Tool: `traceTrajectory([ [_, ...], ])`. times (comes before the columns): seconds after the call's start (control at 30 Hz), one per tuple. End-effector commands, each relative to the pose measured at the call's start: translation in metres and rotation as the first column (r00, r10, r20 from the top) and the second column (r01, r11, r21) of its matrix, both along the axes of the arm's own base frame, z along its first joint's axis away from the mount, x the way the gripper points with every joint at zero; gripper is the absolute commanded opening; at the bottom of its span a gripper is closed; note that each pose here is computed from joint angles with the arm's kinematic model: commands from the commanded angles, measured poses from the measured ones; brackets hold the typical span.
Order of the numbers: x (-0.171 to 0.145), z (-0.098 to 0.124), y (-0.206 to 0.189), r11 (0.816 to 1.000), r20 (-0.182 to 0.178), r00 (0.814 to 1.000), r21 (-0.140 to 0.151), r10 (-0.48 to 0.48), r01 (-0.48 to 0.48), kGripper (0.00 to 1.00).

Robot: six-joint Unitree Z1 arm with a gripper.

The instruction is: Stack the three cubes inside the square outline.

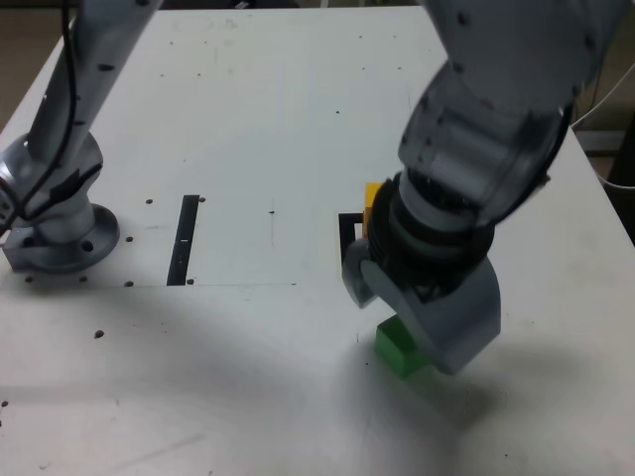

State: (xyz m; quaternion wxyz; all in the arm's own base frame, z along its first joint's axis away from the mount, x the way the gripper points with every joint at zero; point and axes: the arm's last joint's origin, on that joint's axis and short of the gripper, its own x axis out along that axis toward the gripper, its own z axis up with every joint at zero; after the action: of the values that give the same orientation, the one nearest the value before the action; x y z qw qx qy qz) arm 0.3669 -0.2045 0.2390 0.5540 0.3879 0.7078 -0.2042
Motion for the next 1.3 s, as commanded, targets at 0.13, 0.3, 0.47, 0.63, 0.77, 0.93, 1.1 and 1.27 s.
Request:
traceTrajectory([
  [0.13, 0.002, -0.014, -0.003, 1.000, -0.005, 1.000, -0.011, -0.001, 0.001, 0.99],
  [0.3, 0.006, -0.022, -0.003, 1.000, -0.008, 1.000, -0.016, 0.006, -0.006, 0.98],
  [0.47, 0.009, -0.025, -0.002, 1.000, -0.007, 1.000, -0.027, 0.014, -0.015, 0.96],
  [0.63, 0.011, -0.026, 0.000, 0.999, -0.013, 1.000, -0.038, 0.025, -0.026, 0.89],
  [0.77, 0.011, -0.027, 0.001, 0.998, -0.019, 0.999, -0.043, 0.035, -0.036, 0.76],
  [0.93, 0.012, -0.031, 0.001, 0.998, -0.018, 0.999, -0.044, 0.049, -0.050, 0.54],
  [1.1, 0.014, -0.035, 0.000, 0.998, -0.013, 0.999, -0.044, 0.053, -0.054, 0.37],
  [1.27, 0.014, -0.038, -0.001, 0.998, -0.014, 0.998, -0.041, 0.056, -0.057, 0.30],
])
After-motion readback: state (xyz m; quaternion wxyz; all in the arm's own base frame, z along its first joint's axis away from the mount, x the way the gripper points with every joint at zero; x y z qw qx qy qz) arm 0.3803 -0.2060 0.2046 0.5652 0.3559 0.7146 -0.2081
